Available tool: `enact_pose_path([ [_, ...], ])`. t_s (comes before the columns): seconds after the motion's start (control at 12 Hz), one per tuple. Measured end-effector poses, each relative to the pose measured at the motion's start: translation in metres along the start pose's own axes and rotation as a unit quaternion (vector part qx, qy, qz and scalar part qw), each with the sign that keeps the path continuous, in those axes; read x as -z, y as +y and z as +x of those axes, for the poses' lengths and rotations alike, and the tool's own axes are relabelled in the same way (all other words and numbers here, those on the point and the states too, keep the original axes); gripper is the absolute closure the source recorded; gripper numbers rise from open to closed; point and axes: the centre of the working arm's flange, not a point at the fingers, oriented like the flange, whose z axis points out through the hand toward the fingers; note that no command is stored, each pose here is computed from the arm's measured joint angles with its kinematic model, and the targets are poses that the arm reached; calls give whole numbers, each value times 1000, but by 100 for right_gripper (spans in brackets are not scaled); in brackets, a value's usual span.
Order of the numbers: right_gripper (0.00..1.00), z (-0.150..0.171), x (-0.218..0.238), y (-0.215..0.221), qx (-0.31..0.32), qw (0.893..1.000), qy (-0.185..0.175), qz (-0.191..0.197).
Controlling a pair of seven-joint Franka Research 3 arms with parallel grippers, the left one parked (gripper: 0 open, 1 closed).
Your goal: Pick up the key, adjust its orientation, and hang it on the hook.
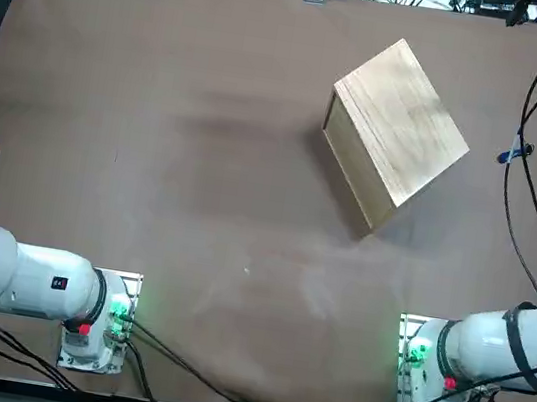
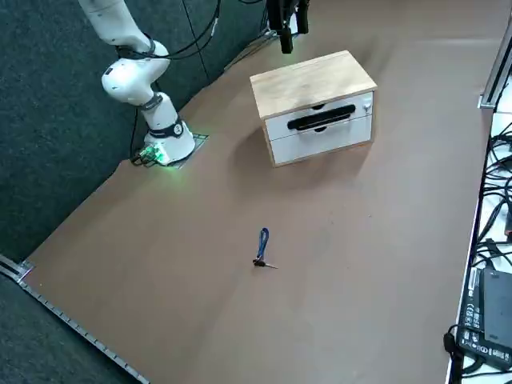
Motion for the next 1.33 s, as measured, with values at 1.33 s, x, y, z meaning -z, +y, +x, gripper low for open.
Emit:
enact_pose_path([
  [1.33,0,25,-49,85,-437,899,-19,-13],
])
